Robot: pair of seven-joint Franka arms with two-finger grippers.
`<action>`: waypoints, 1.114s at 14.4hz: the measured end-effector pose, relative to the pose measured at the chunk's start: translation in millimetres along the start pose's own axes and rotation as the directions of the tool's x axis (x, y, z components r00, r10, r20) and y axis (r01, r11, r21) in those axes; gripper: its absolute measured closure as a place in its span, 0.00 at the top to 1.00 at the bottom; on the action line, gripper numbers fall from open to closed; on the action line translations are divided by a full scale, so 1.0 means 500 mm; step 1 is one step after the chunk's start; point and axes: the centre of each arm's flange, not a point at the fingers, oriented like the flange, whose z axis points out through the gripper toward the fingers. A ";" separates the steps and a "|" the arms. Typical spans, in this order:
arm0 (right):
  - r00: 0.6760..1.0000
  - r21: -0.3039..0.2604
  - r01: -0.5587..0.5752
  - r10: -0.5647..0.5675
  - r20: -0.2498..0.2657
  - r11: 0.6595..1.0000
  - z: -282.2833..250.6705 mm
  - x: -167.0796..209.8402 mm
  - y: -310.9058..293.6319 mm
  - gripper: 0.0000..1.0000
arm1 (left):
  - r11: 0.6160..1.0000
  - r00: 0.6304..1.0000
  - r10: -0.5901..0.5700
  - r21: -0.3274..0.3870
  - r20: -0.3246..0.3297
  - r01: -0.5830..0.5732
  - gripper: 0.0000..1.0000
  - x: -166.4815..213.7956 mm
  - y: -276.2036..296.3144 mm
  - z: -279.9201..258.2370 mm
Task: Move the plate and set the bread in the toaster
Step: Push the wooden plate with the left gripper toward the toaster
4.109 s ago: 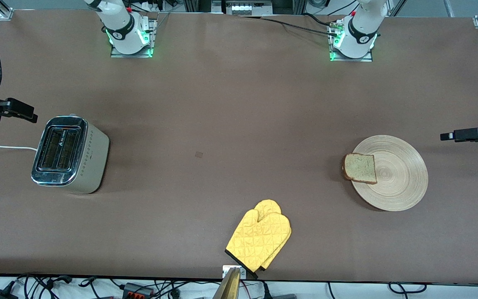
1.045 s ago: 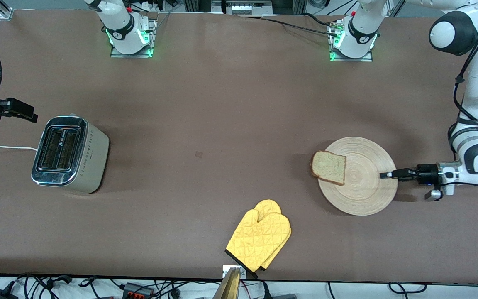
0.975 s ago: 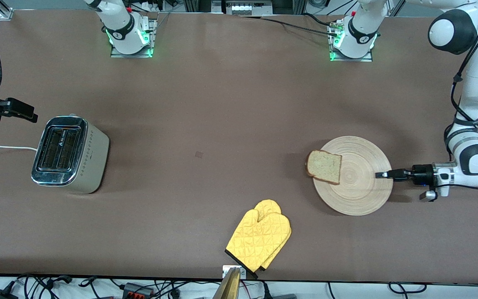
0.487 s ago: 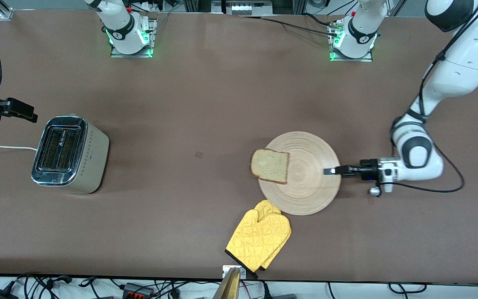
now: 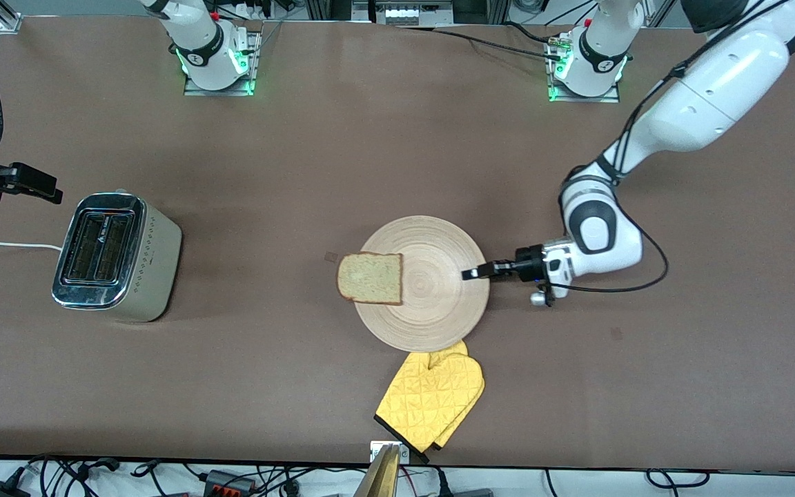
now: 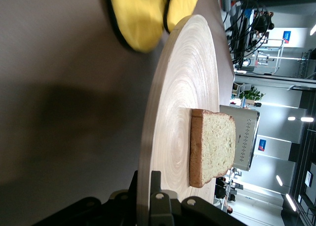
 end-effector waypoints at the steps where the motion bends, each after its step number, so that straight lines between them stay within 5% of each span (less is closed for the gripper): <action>1: 1.000 0.000 0.000 0.000 0.000 1.000 0.000 0.000 0.000 1.00 | 1.000 1.000 -0.006 0.005 -0.005 0.006 0.08 -0.015 0.006 0.024; 8: 1.000 0.000 -0.007 0.007 0.004 1.000 0.001 -0.001 0.008 1.00 | 0.999 0.998 0.011 -0.036 -0.066 -0.014 0.08 -0.101 0.011 0.127; 16: 1.000 0.002 -0.007 0.007 0.022 1.000 0.004 -0.005 0.008 1.00 | 0.995 0.995 0.091 -0.032 -0.040 -0.092 0.08 -0.158 -0.029 0.198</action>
